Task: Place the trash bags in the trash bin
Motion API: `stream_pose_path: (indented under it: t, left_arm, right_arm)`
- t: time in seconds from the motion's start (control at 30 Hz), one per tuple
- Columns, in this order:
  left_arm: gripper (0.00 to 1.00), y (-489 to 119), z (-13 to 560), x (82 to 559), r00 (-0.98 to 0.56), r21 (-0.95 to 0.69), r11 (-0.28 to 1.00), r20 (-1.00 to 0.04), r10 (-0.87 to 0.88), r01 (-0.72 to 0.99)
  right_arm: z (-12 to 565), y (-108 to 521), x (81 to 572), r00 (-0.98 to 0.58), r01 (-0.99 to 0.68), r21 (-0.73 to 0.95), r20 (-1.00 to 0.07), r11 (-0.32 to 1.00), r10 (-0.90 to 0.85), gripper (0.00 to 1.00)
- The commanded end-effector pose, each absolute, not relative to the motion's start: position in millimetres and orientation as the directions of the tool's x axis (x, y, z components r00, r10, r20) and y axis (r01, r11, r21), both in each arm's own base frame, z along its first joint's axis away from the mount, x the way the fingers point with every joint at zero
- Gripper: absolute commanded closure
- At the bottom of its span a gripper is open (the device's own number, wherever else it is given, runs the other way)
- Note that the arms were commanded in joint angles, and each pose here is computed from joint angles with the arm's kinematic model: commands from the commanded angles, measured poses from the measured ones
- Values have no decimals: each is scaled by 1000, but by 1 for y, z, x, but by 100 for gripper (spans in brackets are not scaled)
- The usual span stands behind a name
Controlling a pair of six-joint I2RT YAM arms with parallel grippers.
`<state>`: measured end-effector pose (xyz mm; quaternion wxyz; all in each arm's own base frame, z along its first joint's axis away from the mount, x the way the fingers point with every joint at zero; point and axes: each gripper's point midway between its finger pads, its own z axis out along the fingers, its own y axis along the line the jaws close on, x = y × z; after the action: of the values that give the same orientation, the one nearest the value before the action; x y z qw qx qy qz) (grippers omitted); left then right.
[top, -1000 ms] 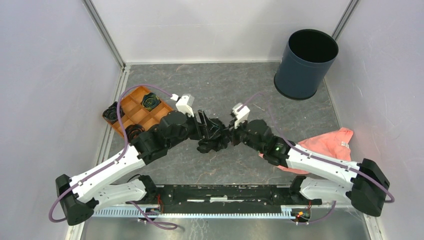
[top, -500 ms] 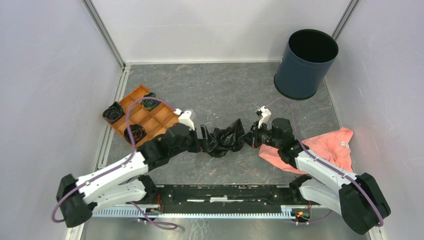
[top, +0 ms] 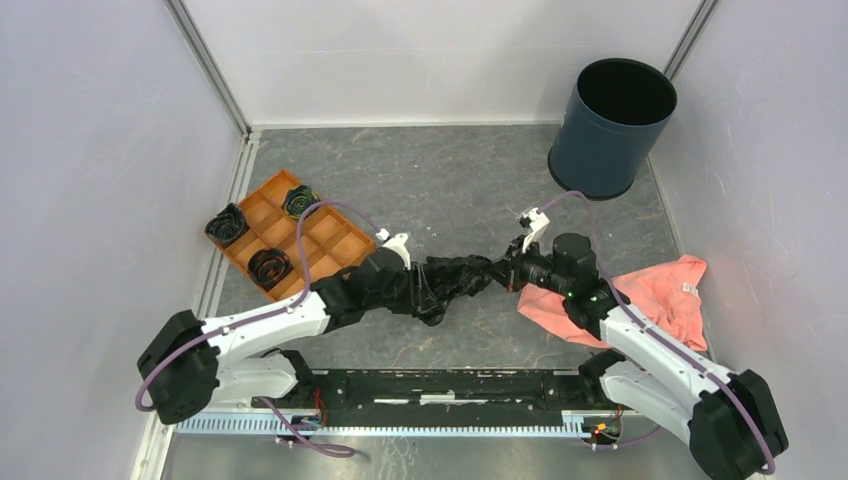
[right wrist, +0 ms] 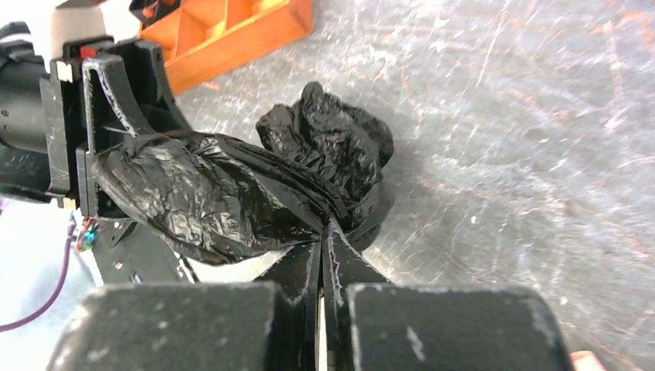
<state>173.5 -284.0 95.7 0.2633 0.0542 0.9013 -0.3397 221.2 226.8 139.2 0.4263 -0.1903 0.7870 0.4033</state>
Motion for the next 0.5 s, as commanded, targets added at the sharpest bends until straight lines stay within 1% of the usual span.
stream_pose_path:
  t: [0.0,0.1,0.2,0.3,0.4,0.47]
  left_arm:
    - [59,-250,102,185,-800,-483,844,-588,-116,232]
    - [64,-228,121,191,-749,-437,874,-648,-141,213]
    - [72,-217,146,195,-699,-429,877,-696,-166,218]
    - [84,-214,168,198,-663,-439,867,-725,-187,236]
    - [89,-214,183,199,-641,-442,859,-744,-191,258]
    - [93,-212,190,200,-629,-434,862,-754,-190,260]
  right_arm:
    - [172,212,241,-456,-642,369,-888,673,52,100]
    - [172,207,238,-454,-637,360,-890,682,45,100]
    - [163,205,231,-473,-642,358,-881,678,18,100]
    - [158,204,225,-479,-654,347,-878,672,-13,100]
    - [155,201,217,-475,-675,325,-878,663,-53,99]
    - [152,194,215,-470,-670,291,-879,683,-87,99]
